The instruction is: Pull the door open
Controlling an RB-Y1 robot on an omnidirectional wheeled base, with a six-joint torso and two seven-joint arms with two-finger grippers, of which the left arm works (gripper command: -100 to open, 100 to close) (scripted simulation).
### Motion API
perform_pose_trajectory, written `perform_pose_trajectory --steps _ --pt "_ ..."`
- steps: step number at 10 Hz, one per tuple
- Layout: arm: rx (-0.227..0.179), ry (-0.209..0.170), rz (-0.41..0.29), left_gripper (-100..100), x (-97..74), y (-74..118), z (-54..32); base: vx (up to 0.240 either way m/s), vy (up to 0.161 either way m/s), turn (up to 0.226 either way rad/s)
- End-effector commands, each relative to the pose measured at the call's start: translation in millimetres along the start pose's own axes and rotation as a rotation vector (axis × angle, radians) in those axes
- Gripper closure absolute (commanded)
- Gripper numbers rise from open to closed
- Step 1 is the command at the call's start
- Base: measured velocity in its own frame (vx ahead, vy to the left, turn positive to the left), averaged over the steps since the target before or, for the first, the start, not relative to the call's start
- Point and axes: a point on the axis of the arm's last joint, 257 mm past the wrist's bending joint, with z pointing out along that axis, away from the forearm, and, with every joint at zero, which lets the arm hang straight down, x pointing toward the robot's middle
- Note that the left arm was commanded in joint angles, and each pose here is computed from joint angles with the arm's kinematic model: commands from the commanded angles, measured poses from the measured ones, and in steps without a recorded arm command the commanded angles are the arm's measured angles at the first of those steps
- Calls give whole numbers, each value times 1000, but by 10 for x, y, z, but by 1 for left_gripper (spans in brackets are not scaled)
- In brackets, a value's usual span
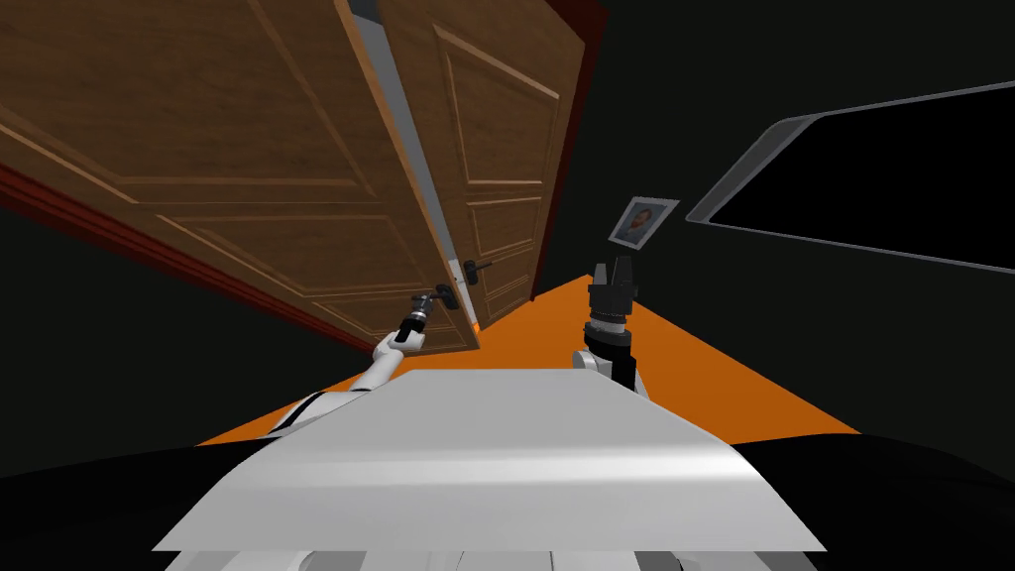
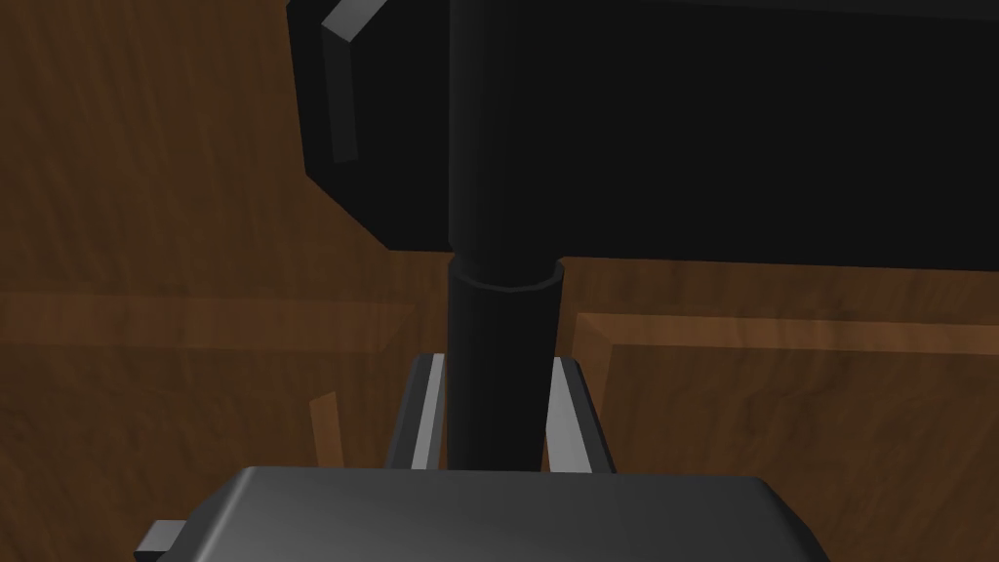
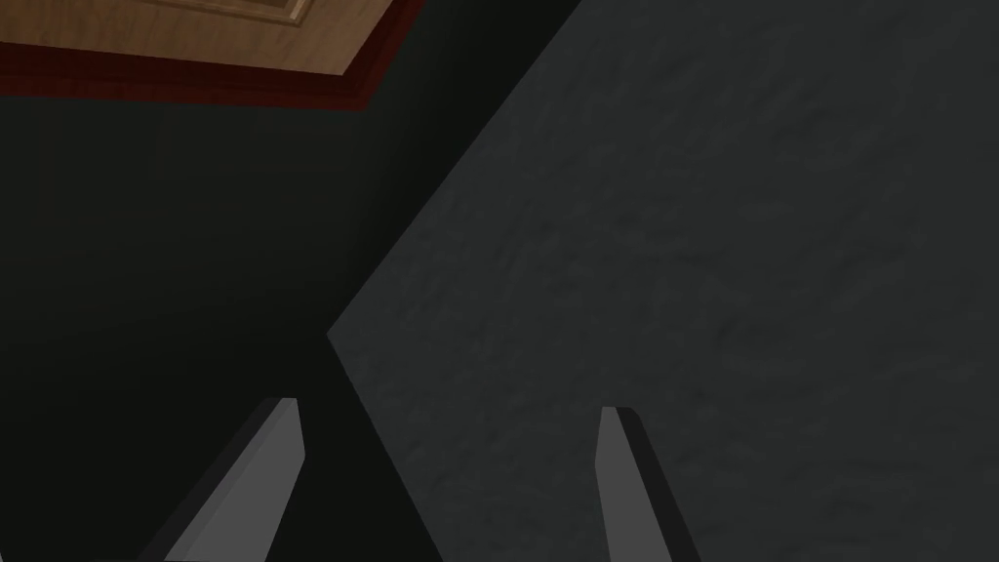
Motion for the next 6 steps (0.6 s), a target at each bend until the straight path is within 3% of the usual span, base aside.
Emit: perform_pose_trajectory --steps 1,2,6 --pt "1 31 -7 100 126 22 -2 -233 69 -95" --pt "-2 13 -1 100 36 2 -3 -106 35 -16" --pt "0 88 -2 100 178 16 -117 -210 78 -108"
